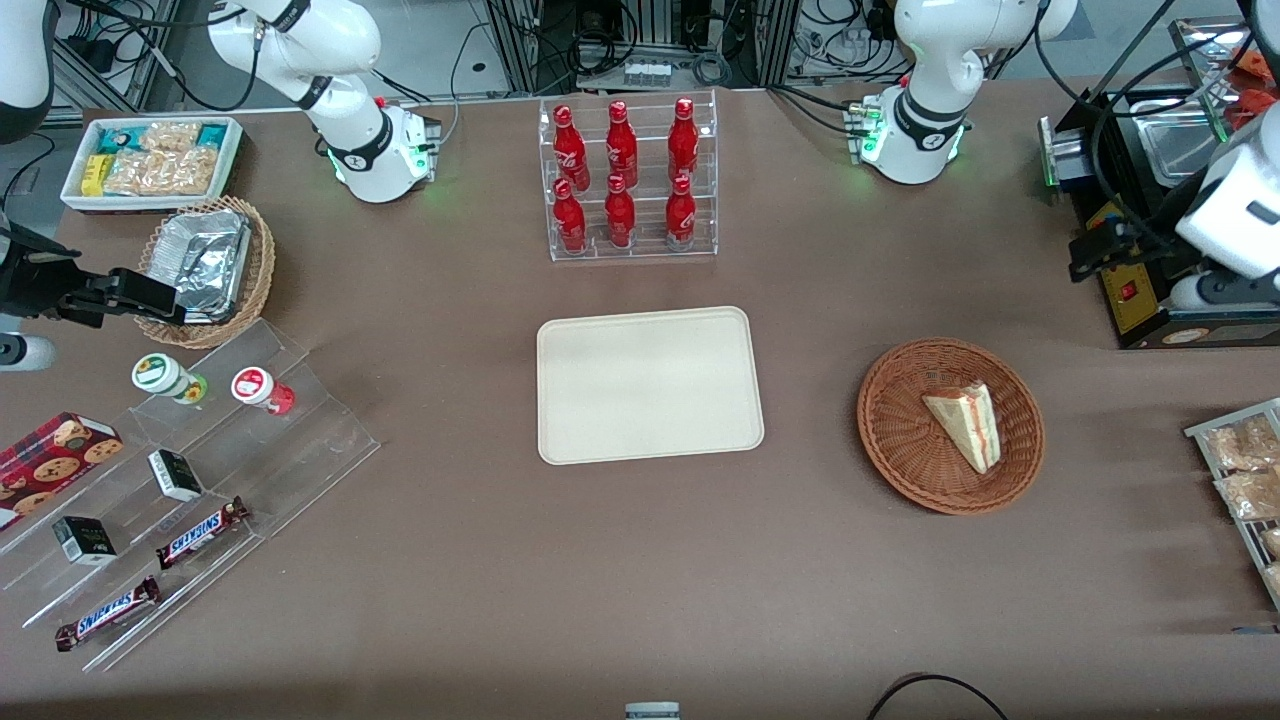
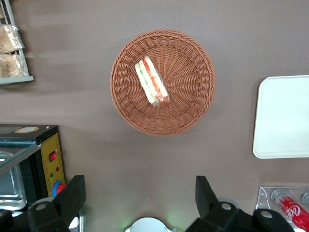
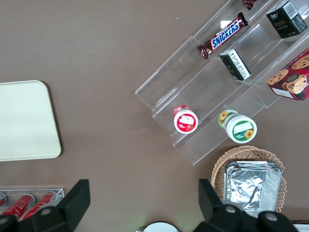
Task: Place sandwich from basket to tray
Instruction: 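Move the left gripper over the wicker basket holding the sandwich, then lower the open left gripper and grasp the wrapped sandwich upright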
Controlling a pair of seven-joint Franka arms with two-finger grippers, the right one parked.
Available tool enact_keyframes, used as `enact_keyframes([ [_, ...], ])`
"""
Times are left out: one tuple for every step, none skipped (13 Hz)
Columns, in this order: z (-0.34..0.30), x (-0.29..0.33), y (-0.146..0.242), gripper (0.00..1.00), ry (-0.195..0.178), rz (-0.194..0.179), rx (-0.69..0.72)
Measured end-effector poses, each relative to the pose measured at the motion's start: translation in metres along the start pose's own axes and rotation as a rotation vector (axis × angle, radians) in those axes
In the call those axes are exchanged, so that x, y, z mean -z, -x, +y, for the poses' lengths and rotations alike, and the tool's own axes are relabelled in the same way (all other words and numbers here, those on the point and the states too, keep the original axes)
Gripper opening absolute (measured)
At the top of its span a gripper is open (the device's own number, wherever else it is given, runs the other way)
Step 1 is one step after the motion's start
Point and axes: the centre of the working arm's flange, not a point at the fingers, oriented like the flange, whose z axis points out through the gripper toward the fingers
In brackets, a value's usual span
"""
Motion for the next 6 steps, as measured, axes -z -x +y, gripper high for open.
enact_keyframes([
  [0.0, -0.017, -0.011, 1.0, -0.003, 0.002, 0.001],
  [-0.002, -0.039, -0.022, 1.0, -0.014, 0.003, 0.002],
  [-0.002, -0.064, -0.032, 1.0, -0.029, 0.006, 0.004],
  [-0.002, -0.09, -0.04, 1.0, -0.036, 0.016, 0.019],
  [0.0, -0.114, -0.044, 1.0, -0.035, 0.027, 0.046],
  [0.001, -0.135, -0.046, 1.0, -0.033, 0.042, 0.078],
])
